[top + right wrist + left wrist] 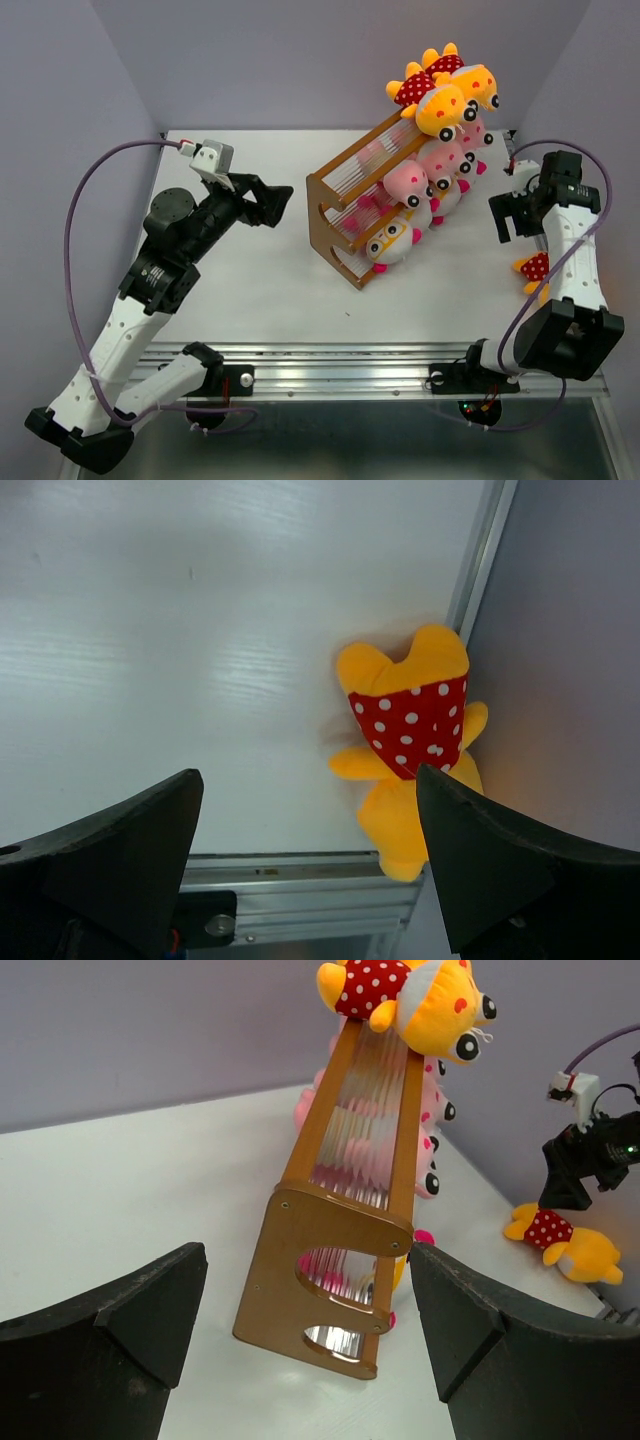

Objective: Place and organize the stuffed toys onto the shelf

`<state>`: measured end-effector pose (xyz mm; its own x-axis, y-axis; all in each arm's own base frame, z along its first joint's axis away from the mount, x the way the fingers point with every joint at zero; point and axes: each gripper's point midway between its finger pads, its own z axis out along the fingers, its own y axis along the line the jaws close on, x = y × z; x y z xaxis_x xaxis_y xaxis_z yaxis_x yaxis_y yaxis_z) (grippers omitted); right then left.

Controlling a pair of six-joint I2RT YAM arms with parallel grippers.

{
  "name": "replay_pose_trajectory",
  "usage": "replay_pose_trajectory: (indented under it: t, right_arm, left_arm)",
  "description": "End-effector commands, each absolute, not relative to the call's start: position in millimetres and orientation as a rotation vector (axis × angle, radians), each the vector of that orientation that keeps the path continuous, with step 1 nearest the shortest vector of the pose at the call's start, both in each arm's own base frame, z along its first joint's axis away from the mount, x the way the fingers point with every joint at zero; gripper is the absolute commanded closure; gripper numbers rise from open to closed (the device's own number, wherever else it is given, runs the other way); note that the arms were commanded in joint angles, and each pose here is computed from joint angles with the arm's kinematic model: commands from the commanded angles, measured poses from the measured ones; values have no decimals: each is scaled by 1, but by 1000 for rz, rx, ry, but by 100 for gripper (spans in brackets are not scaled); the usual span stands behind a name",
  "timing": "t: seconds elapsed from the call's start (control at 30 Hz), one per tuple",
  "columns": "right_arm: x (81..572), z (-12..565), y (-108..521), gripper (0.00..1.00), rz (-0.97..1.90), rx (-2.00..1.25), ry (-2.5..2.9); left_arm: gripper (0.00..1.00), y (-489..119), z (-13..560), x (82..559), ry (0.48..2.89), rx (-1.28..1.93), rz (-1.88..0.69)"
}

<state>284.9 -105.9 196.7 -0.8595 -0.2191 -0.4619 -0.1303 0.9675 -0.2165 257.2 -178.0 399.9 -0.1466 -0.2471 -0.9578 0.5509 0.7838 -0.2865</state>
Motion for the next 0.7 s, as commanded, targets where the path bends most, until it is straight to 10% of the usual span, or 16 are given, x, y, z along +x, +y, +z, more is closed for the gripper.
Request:
replay_pose_trajectory:
  t: [0.0,0.67]
  right_arm:
    - [273,190,-138,8,-445,-345,2627]
    - [252,109,-218,13,-829,-525,2842]
  left_arm:
    - [7,-185,434,245,1487,306,-772]
    - [7,-202,413,245,1546,371,-853]
